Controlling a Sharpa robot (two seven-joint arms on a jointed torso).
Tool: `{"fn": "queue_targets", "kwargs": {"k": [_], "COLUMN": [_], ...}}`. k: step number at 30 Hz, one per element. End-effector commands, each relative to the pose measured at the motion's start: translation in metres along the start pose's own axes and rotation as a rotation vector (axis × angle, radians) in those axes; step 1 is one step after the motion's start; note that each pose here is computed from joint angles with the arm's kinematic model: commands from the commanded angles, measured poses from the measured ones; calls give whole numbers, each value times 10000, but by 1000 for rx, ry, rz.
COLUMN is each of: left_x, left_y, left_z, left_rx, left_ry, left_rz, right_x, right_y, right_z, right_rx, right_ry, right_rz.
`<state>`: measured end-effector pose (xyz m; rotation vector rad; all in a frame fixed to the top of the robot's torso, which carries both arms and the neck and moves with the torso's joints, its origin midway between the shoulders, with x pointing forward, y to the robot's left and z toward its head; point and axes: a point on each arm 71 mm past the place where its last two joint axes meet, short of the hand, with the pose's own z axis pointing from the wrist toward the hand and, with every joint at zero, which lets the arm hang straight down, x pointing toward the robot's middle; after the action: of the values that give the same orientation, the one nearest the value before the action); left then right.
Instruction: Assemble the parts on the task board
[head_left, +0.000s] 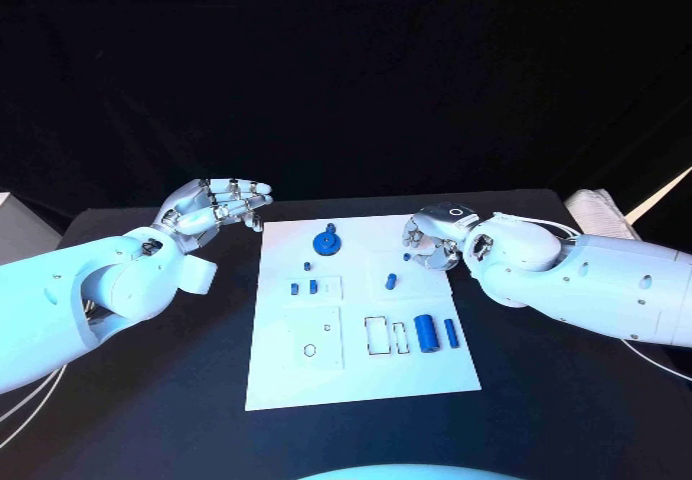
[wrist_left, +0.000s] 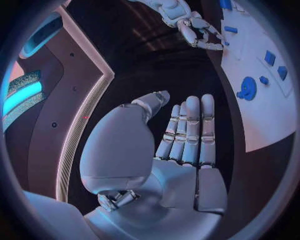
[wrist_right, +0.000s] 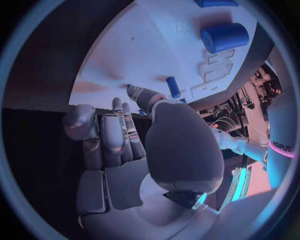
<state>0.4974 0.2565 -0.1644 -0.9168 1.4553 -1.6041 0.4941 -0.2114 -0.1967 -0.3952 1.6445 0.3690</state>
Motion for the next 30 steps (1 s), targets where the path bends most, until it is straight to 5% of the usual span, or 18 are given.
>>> {"fn": "queue_targets", "kwargs": {"k": [1, 30], "left_x": [14, -26], "left_y": [-26, -18], "left_z": [-6, -24], "left_rx": [25, 7], "left_ry": [11, -8], "left_rz": [-47, -11], "right_x": [41, 230], "right_y": [23, 126], "right_z": [15, 118], "right_rx": [7, 1], "right_ry": [2, 52], "right_rz": [-46, -5]}}
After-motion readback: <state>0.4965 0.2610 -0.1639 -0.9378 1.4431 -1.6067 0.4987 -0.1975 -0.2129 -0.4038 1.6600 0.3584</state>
